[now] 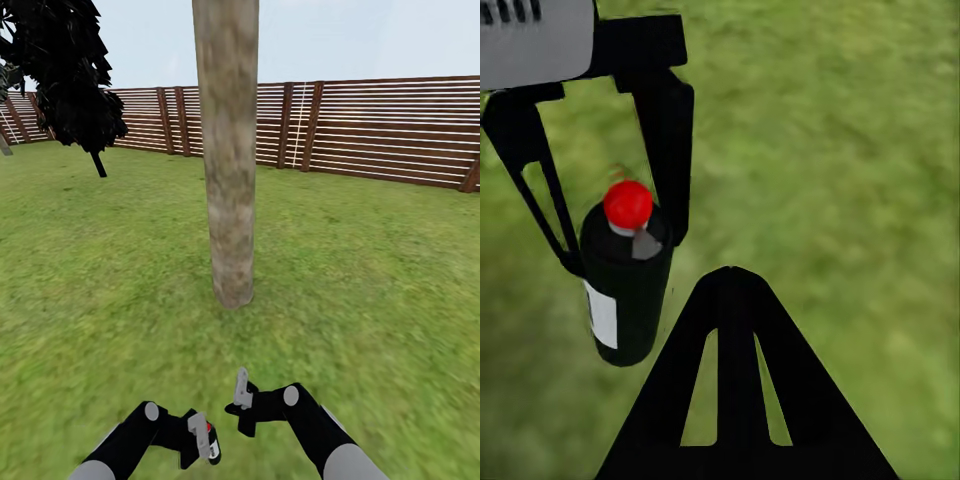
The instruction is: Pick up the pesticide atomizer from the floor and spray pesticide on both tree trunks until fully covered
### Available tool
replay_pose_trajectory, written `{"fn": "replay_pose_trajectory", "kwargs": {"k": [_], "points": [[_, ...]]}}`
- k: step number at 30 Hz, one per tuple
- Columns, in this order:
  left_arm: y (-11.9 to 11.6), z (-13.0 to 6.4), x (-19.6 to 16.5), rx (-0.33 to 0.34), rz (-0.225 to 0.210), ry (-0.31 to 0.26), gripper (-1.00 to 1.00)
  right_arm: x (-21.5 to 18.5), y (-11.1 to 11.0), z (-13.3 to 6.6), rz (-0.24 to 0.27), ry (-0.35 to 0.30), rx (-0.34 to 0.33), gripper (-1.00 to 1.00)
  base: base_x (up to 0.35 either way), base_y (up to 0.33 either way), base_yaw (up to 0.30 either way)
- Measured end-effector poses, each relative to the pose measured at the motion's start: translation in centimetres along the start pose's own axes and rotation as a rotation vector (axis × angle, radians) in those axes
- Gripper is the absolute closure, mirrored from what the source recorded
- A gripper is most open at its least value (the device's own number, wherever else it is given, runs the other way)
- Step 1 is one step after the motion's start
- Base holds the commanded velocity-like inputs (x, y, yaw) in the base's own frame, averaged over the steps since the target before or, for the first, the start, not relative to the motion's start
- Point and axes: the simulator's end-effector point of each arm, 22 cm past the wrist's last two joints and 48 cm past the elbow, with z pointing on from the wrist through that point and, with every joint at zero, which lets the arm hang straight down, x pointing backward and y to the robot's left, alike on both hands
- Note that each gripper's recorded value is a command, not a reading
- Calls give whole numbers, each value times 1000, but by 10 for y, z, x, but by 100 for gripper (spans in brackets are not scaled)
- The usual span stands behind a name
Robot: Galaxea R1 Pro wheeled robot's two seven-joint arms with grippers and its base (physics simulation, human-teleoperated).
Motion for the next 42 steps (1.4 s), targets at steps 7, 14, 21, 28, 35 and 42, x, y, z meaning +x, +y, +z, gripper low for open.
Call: {"fn": "replay_pose_trajectory", "kwargs": {"k": [7, 14, 21, 28, 35, 42], "points": [[-4, 8, -15, -4, 2, -22, 100, 0, 0, 0, 0, -1, -1, 100, 0, 0, 0], [-2, 8, -19, -8, -3, -37, 100, 0, 1, 1, 1, -1, -1, 100, 0, 0, 0], [0, 7, -19, -12, -10, -44, 100, 0, 1, 1, 1, -1, -1, 100, 0, 0, 0], [9, 6, -20, -55, -15, -50, 100, 0, 1, 1, 1, -1, -1, 100, 0, 0, 0], [10, 6, -26, -60, -31, -74, 100, 0, 1, 1, 1, -1, -1, 100, 0, 0, 0], [9, 6, -36, -57, -64, -122, 100, 0, 1, 1, 0, 0, -1, 100, 0, 0, 0]]}}
